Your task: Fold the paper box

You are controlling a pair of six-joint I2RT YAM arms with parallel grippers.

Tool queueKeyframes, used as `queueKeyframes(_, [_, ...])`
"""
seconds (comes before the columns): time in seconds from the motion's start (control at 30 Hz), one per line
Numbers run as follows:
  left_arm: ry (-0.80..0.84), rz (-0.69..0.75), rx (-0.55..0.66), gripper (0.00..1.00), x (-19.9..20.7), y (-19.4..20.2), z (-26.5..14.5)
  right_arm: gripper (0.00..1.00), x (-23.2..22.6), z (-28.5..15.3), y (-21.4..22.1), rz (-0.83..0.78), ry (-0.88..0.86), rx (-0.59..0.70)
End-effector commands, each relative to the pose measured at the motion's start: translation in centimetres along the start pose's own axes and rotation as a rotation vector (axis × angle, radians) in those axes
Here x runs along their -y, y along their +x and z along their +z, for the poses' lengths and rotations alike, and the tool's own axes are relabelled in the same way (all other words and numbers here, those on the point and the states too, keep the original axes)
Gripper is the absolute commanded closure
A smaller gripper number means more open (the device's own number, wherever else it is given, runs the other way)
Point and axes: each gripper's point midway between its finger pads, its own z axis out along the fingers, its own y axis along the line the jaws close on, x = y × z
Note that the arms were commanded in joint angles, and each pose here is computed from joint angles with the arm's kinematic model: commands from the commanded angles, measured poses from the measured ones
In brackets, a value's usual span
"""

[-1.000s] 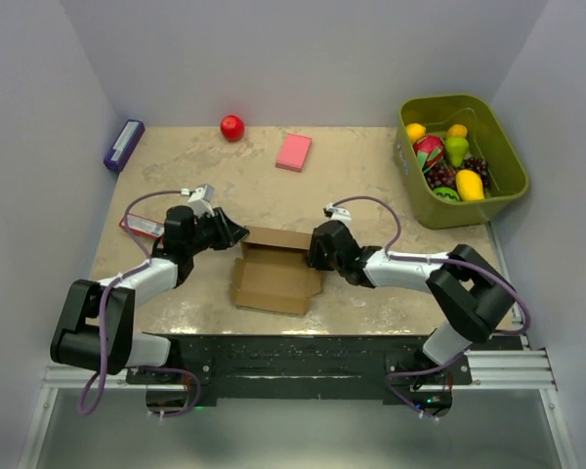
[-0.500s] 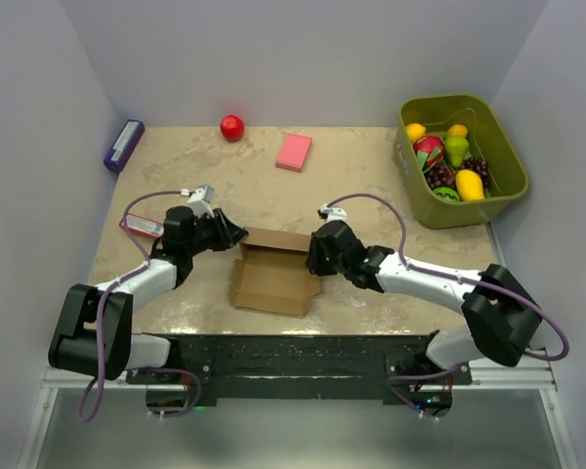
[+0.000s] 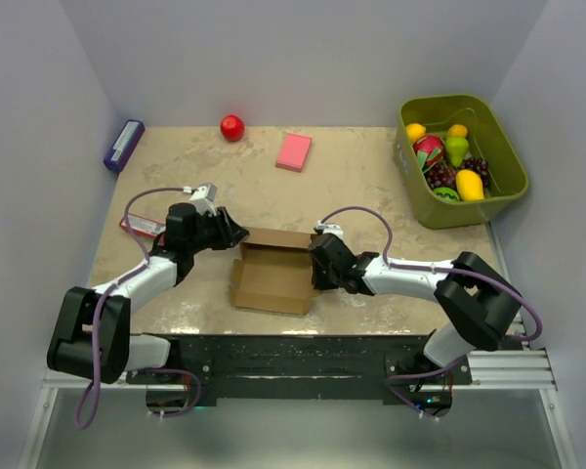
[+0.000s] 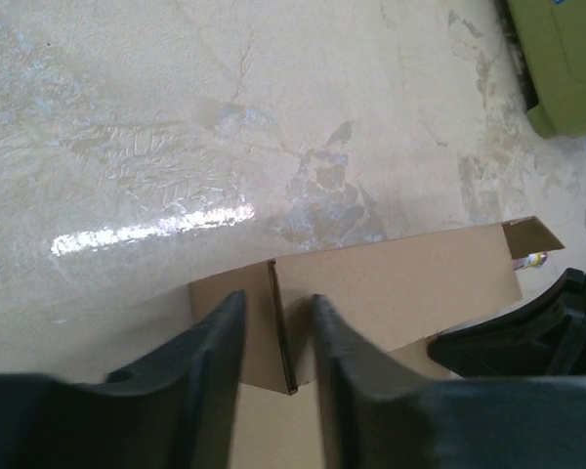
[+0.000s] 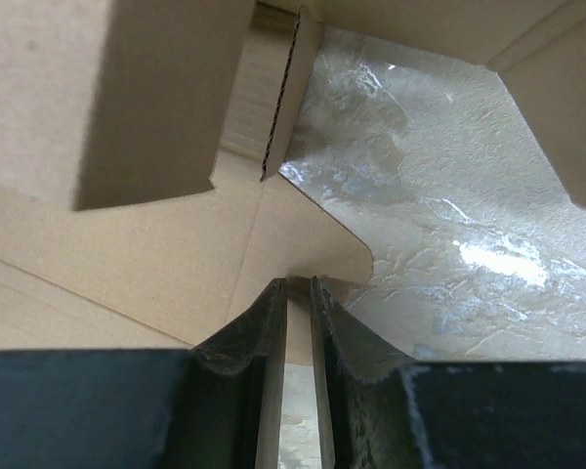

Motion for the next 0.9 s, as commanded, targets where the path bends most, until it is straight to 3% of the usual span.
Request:
queueKeyframes(0.0, [-0.045, 0.095, 0.036, 0.49, 0.9, -2.9, -0.3, 0.80, 1.4, 0.7, 0.9, 0.001, 0.059, -0.015])
queueKeyframes(0.1, [-0.075, 0.159, 0.104, 0.33, 2.5, -6.5, -0.8, 0.80, 1.6, 0.8, 1.2, 0.001, 0.068, -0.024])
queueKeyframes(0.2, [-0.104, 0.247, 0.206, 0.29, 5.0, -10.3, -2.2, 0.80, 1.6, 0.7, 1.2, 0.005, 0.067, -0.022])
queueKeyframes(0.3, [-0.083, 0.335, 0.256, 0.30, 8.8, -11.0, -3.0, 0.80, 1.6, 0.5, 1.0, 0.006, 0.066, -0.014])
queueKeyframes(0.4, [-0.011, 0.358, 0.220, 0.35, 11.9, -7.5, -2.7, 0.80, 1.6, 0.6, 0.8, 0.011, 0.069, -0.008])
queueKeyframes(0.53, [0.157, 0.365, 0.101, 0.43, 16.2, 1.0, -2.3, 0.80, 1.3, 0.8, 0.9, 0.018, 0.062, -0.011])
queueKeyframes(0.73, [0.264, 0.319, -0.059, 0.48, 17.4, 11.0, -2.7, 0.79, 1.5, 1.1, 1.1, 0.022, 0.072, -0.015])
queueKeyframes(0.87, [0.243, 0.297, -0.122, 0.50, 15.7, 14.3, -2.9, 0.79, 1.9, 1.2, 1.4, 0.029, 0.082, -0.017])
